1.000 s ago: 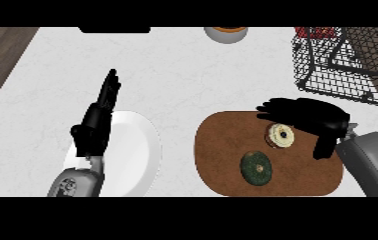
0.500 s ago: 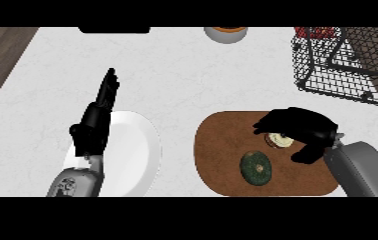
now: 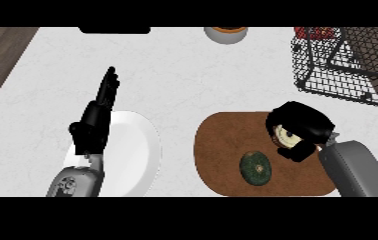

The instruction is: Pick the cupcake from the cutting board and place it in the tiered basket

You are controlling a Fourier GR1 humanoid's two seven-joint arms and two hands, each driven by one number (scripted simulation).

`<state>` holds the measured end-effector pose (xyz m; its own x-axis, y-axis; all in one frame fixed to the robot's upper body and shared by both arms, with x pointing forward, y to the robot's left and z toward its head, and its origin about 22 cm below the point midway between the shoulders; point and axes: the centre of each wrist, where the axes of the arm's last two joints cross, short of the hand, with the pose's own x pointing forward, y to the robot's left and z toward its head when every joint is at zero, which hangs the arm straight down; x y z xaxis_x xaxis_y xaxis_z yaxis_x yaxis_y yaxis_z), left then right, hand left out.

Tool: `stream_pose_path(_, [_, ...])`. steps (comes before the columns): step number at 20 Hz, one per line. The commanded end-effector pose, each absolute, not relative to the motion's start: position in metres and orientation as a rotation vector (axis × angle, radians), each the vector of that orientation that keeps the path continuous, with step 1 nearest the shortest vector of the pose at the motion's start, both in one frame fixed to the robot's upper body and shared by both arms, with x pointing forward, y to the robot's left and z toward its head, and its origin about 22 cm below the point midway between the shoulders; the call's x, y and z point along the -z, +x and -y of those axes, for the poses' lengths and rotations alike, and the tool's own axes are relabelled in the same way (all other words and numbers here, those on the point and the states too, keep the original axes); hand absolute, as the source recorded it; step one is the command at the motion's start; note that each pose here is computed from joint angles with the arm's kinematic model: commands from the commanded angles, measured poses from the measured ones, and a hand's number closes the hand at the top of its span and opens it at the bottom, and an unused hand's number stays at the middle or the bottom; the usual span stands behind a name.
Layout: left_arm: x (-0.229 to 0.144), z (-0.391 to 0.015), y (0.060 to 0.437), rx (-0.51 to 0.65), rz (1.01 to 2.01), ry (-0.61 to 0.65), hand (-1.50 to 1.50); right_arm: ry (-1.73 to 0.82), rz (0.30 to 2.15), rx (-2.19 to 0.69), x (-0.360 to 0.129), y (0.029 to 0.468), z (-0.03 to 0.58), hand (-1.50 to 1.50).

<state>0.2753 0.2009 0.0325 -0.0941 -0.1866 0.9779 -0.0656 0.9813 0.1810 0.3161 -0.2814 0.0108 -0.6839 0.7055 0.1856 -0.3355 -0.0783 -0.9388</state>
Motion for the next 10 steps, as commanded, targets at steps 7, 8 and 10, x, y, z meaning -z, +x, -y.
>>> stream_pose_path(7, [-0.031, -0.203, 0.274, 0.112, 1.671, 0.202, 0.0, -1.024, 0.696, -1.296, -0.002, 0.331, 0.29, 1.5])
stream_pose_path(8, [-0.032, -0.198, 0.272, 0.129, 1.657, 0.186, 0.0, -1.084, 0.677, -1.248, -0.013, 0.338, 0.284, 1.5])
stream_pose_path(10, [-0.026, -0.196, 0.263, 0.131, 1.644, 0.17, 0.0, -1.146, 0.651, -1.177, -0.022, 0.343, 0.263, 1.5])
